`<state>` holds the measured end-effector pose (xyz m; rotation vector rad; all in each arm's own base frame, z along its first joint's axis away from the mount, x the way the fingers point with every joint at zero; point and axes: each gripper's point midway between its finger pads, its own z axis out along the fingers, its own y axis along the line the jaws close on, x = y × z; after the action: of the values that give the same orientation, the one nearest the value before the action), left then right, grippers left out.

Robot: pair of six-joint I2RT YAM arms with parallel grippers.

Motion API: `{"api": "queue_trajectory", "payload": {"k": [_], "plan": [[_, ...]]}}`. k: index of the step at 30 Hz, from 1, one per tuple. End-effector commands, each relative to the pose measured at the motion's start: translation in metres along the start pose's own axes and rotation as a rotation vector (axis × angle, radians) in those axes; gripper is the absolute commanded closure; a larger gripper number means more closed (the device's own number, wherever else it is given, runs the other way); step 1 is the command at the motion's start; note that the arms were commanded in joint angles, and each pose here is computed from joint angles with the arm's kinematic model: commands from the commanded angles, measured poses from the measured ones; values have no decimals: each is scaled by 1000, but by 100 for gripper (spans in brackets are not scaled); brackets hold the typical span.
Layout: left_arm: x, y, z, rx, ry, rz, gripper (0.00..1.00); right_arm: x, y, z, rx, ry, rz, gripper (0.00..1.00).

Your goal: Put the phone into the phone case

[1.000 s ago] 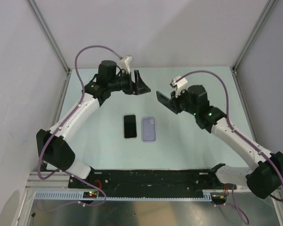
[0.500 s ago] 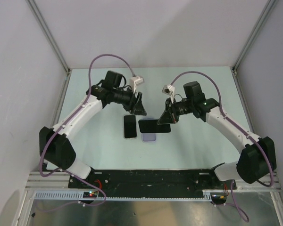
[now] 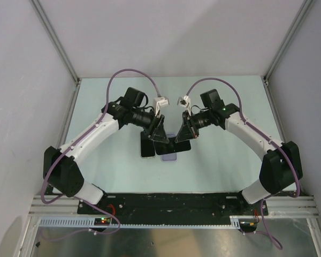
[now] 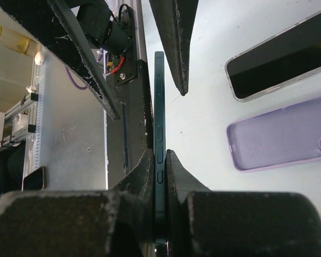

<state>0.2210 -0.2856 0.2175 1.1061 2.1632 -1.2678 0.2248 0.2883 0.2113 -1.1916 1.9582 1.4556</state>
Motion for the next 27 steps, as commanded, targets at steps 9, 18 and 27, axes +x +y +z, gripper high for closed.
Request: {"api": "queue_trajectory", "payload": {"k": [9, 18, 27], "plan": [[9, -23, 3, 93, 12, 22, 56, -32, 14, -1, -94, -20, -92, 100], [17, -25, 8, 111, 34, -4, 97, -39, 3, -1, -78, -23, -71, 97], [-5, 7, 1, -89, -152, -168, 100, -73, -63, -21, 244, -155, 15, 17]]}}
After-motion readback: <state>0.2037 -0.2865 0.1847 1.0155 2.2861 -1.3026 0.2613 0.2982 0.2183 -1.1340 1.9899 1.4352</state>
